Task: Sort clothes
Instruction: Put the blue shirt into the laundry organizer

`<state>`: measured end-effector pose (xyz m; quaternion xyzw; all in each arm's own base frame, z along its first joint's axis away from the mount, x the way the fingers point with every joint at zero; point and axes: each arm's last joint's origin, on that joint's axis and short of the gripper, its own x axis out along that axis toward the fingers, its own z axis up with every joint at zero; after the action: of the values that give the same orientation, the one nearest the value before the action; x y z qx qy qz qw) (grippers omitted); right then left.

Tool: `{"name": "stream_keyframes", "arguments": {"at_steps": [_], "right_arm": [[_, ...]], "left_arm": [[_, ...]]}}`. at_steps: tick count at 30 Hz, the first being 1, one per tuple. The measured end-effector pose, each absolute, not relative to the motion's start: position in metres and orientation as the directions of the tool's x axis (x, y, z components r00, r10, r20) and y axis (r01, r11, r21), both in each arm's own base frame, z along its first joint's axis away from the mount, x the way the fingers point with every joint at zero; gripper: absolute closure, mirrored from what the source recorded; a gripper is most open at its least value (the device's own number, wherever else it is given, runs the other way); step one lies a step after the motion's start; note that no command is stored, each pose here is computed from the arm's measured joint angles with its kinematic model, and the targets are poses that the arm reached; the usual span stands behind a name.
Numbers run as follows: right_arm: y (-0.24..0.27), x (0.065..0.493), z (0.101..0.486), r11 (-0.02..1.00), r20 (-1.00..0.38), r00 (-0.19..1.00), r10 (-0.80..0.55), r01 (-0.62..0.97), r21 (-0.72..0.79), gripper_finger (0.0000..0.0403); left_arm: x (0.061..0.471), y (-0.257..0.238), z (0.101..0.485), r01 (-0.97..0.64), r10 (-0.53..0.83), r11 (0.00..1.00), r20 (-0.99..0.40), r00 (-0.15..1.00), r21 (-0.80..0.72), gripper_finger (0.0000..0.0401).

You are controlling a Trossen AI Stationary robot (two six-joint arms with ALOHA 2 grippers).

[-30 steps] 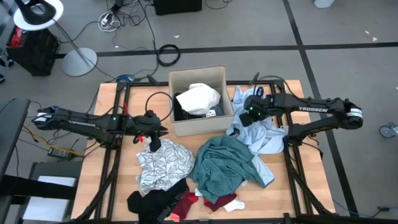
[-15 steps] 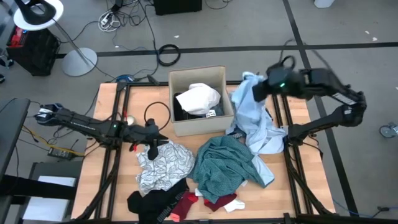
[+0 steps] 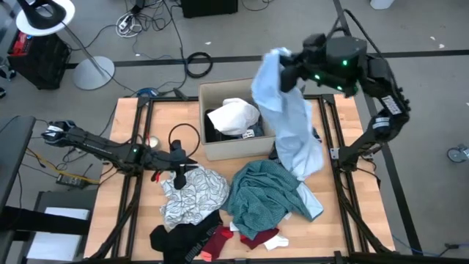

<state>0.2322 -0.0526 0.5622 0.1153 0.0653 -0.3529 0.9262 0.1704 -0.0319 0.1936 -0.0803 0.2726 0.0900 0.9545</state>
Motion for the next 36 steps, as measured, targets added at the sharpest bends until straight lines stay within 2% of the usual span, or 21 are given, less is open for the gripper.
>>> {"name": "stream_keyframes", "arguments": {"at_steps": [5, 7, 10, 13, 16, 18, 22, 28, 36], "right_arm": [[-0.057, 0.258, 0.583, 0.85, 0.08, 0.855, -0.512, 0.491, 0.193, 0.0397], [-0.058, 0.267, 0.587, 0.873, 0.146, 0.866, -0.478, 0.45, 0.187, 0.0397], [-0.06, 0.286, 0.58, 0.899, 0.146, 0.891, -0.429, 0.407, 0.159, 0.0397], [-0.065, 0.306, 0.565, 0.914, 0.078, 0.915, -0.397, 0.385, 0.128, 0.0396], [-0.072, 0.322, 0.543, 0.906, -0.07, 0.913, -0.403, 0.408, 0.109, 0.0396], [-0.081, 0.333, 0.521, 0.886, -0.217, 0.884, -0.415, 0.446, 0.123, 0.0396], [-0.096, 0.355, 0.474, 0.843, -0.482, 0.773, -0.414, 0.525, 0.118, 0.0395], [-0.113, 0.389, 0.406, 0.814, -0.746, 0.573, -0.338, 0.577, 0.074, 0.0387], [-0.135, 0.439, 0.307, 0.812, -0.905, 0.356, -0.231, 0.583, 0.022, 0.0322]], "left_arm": [[0.164, -0.03, 0.167, -0.205, 0.121, 0.97, -0.479, 0.87, -0.128, 0.0318], [0.162, -0.029, 0.159, -0.198, 0.12, 0.971, -0.449, 0.885, -0.132, 0.0318], [0.159, -0.027, 0.153, -0.204, 0.127, 0.969, -0.423, 0.897, -0.14, 0.0318], [0.16, -0.025, 0.153, -0.208, 0.133, 0.968, -0.414, 0.901, -0.142, 0.0318], [0.16, -0.025, 0.154, -0.193, 0.125, 0.972, -0.408, 0.904, -0.13, 0.0318], [0.16, -0.025, 0.154, -0.192, 0.123, 0.973, -0.408, 0.905, -0.131, 0.0318], [0.16, -0.025, 0.154, -0.191, 0.122, 0.973, -0.408, 0.905, -0.132, 0.0318], [0.16, -0.025, 0.154, -0.188, 0.12, 0.973, -0.403, 0.907, -0.135, 0.0318], [0.16, -0.025, 0.154, -0.188, 0.119, 0.973, -0.403, 0.908, -0.136, 0.0318]]}}
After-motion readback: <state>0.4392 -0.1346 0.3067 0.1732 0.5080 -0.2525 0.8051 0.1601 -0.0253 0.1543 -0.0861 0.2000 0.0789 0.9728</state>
